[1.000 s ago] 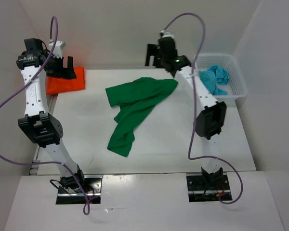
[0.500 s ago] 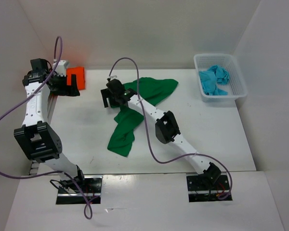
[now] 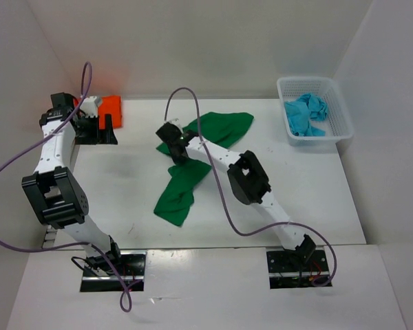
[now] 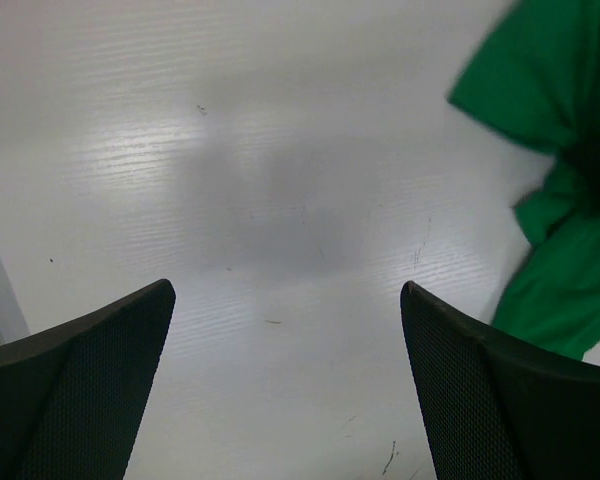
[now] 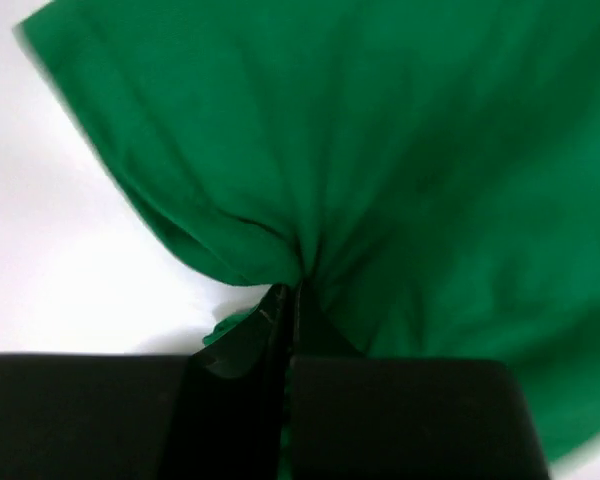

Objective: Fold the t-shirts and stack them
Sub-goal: Flatten out the tshirt

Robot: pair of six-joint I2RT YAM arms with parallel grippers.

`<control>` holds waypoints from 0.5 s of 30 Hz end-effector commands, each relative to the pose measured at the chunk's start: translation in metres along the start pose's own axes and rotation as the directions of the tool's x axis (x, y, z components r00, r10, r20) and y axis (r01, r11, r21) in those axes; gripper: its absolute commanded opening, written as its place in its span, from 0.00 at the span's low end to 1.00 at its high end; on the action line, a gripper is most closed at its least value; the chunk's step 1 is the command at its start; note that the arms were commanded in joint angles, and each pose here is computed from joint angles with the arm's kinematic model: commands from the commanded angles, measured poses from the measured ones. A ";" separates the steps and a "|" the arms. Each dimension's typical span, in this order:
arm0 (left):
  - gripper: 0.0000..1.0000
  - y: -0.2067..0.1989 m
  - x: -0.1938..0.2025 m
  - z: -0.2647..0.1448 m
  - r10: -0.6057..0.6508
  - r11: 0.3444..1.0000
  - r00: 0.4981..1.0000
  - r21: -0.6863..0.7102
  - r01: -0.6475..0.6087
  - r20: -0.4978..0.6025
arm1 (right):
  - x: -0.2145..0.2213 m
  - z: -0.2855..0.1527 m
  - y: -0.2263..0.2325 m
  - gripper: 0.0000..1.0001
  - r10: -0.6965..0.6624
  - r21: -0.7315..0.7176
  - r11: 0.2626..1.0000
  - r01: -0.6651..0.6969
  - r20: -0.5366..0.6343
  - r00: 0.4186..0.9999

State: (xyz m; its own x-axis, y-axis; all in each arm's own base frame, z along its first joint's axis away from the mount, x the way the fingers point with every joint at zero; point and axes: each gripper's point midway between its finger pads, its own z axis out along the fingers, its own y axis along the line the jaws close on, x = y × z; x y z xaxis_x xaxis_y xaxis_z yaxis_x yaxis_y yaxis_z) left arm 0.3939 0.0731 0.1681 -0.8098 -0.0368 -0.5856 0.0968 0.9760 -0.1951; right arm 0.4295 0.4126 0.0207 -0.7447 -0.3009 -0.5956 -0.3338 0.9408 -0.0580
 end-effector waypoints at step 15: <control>1.00 -0.023 -0.002 -0.036 0.058 0.997 0.995 0.038 -0.061 0.082 | 0.084 -0.159 0.007 0.99 -0.128 -0.087 0.989 0.118 -0.126 0.984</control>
State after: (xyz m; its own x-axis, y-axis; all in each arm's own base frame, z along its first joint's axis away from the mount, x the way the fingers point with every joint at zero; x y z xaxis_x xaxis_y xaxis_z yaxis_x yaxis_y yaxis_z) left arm 0.3784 0.0639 0.1839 -0.7845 -0.0208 -0.6197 0.1267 0.9730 -0.1930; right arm 0.2750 0.3321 0.0900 -0.8189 -0.3874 -0.4234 -0.4100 0.9112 -0.0408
